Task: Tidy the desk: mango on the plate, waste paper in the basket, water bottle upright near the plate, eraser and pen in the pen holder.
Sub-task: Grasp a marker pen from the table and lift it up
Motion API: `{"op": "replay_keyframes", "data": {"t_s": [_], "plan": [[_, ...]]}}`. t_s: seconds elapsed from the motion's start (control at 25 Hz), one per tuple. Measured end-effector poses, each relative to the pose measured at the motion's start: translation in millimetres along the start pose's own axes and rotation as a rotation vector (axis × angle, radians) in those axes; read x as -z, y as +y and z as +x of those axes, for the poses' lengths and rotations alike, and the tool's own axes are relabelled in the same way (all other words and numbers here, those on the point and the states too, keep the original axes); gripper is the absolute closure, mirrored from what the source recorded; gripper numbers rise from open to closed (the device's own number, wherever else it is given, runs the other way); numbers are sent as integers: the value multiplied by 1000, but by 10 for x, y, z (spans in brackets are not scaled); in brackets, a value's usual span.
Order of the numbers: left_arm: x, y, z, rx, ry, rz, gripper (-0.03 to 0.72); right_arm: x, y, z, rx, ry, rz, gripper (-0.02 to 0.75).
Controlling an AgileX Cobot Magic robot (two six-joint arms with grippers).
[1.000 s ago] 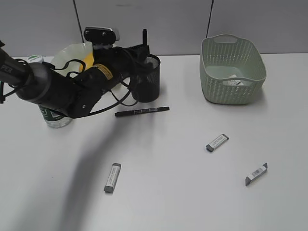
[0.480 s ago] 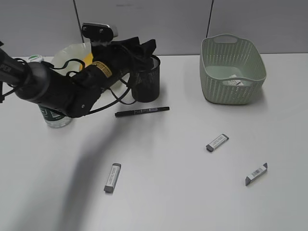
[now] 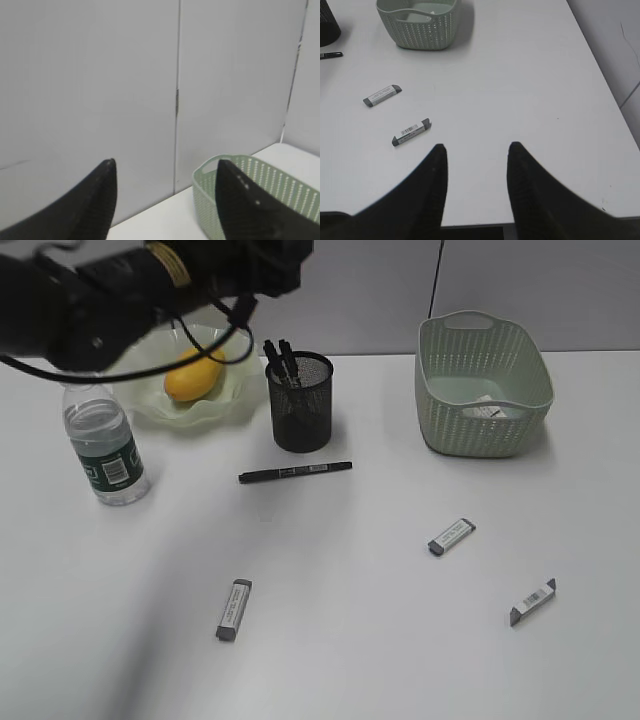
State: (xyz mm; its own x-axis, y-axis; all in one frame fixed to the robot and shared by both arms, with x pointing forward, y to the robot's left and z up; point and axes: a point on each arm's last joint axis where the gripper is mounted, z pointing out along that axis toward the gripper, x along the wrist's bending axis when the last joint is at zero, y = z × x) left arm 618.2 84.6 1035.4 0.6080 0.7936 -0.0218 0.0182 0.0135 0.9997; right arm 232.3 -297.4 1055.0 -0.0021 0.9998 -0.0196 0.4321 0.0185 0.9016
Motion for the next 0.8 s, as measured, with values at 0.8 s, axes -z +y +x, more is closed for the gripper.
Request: {"op": "replay_keyframes", "data": {"t_s": [0.8], "plan": [[2061, 977, 426, -33, 407, 1032, 228, -804, 938, 147, 170, 248, 342, 328]]}}
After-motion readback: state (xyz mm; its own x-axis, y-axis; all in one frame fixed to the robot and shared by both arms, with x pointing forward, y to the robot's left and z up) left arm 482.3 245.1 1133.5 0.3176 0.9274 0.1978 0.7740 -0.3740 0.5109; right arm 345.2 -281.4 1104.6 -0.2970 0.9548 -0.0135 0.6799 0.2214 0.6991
